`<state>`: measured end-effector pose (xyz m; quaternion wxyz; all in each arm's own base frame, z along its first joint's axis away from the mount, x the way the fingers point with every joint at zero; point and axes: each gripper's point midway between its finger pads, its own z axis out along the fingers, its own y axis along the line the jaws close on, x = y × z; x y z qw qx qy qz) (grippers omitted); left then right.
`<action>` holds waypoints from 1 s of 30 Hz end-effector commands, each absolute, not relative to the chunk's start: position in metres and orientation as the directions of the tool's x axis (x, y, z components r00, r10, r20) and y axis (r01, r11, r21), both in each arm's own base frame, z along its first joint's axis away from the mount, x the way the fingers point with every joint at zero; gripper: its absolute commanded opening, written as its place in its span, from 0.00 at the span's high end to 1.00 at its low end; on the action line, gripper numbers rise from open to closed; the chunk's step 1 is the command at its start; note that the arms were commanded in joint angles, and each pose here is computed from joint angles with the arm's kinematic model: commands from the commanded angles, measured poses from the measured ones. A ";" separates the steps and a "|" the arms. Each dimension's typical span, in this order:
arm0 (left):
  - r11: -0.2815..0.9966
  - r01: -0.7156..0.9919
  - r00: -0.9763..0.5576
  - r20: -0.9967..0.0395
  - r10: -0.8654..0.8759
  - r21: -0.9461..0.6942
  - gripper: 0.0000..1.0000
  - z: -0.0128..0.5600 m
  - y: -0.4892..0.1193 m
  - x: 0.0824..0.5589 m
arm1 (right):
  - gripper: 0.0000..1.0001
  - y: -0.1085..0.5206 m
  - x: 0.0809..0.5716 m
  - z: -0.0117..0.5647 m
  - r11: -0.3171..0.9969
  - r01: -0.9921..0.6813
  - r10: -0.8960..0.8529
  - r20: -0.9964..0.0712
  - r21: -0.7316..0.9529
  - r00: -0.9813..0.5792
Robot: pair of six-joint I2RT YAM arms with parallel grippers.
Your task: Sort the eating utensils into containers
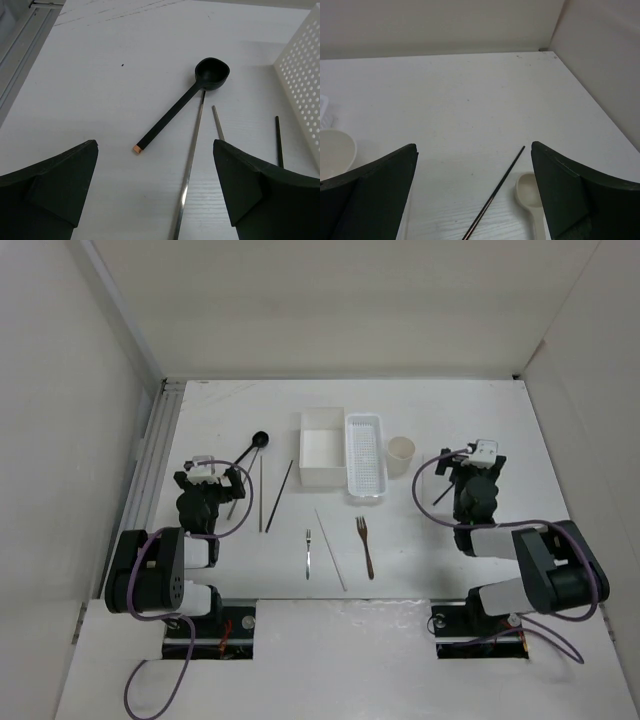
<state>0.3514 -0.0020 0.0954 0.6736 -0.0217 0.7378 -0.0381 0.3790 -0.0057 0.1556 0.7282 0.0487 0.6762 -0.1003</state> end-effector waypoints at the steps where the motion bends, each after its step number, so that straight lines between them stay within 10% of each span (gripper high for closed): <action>1: 0.997 0.044 0.137 -0.988 -0.071 -0.066 0.00 0.158 -0.003 0.363 | 0.00 -0.003 0.377 0.183 0.954 0.299 -0.061 -0.994 -0.030 0.093; 12: 0.986 0.163 0.197 -0.980 -0.007 0.026 0.00 0.178 -0.028 0.348 | 0.00 -0.034 0.361 0.409 0.778 0.615 -0.169 -0.986 -0.127 0.011; 16: 0.966 0.168 0.126 -0.976 0.175 0.195 0.00 0.255 -0.027 0.374 | 0.00 -0.016 0.395 0.376 0.865 0.370 -0.264 -0.934 -0.339 -0.239; 21: 0.984 -0.121 -0.017 -0.992 0.127 0.128 0.00 0.293 0.025 0.395 | 0.16 -0.049 0.398 0.268 0.924 0.378 0.279 -0.790 0.065 -0.546; 30: 0.987 0.019 -0.034 -0.987 0.157 0.156 0.00 0.278 0.003 0.381 | 0.36 -0.050 0.351 0.147 0.922 0.376 0.370 -0.505 0.095 -0.779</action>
